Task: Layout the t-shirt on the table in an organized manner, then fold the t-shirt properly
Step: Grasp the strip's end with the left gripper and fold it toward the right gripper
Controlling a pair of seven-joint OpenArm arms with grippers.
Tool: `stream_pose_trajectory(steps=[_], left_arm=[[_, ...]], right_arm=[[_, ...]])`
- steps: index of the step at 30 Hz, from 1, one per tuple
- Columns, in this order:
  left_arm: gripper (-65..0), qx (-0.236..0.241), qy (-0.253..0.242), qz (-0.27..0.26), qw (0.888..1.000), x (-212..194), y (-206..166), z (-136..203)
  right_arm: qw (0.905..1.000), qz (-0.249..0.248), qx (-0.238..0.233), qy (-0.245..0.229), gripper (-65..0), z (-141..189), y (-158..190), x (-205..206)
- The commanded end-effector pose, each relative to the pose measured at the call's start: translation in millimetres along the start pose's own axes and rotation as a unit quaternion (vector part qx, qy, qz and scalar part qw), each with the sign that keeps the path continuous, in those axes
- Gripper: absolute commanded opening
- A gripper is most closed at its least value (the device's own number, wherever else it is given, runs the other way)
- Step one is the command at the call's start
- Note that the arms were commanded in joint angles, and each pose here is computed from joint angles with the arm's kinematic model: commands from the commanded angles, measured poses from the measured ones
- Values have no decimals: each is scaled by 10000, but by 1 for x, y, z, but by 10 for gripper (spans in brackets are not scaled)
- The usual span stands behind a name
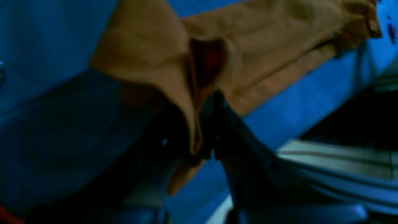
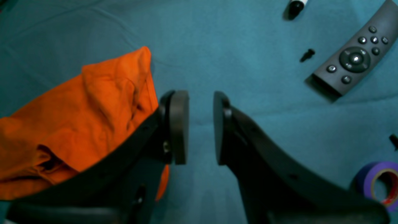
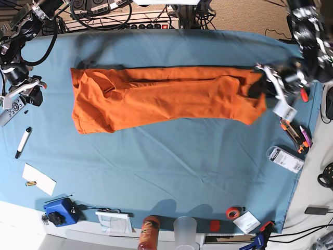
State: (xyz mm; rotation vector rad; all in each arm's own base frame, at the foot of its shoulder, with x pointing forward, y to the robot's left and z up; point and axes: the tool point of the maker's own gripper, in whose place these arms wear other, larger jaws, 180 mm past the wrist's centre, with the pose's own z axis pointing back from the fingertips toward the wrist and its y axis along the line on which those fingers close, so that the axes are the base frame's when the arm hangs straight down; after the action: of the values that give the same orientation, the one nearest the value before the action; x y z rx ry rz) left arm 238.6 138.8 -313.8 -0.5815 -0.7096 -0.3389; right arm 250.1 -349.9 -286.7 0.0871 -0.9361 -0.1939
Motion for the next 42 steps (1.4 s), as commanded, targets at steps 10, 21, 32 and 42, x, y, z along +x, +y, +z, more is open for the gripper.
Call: stream_pose_trajectory(steps=[10, 21, 32, 42], left_arm=[[-650, -314, -220, -940, 9948, 42, -97, -80], [-650, -517, 41, -1619, 9854, 48, -173, -139], [-343, -527, -179, -1569, 9860, 59, -180, -136], [-346, 711, -235, -1595, 9843, 65, -140, -116]], right_arm=[[9995, 120, 16, -290, -503, 4, 1, 18], [9995, 124, 4, -282, -503, 4, 0, 18], [9994, 124, 5, -335, -503, 5, 0, 20], [9993, 125, 31, -365, -503, 5, 1, 21]])
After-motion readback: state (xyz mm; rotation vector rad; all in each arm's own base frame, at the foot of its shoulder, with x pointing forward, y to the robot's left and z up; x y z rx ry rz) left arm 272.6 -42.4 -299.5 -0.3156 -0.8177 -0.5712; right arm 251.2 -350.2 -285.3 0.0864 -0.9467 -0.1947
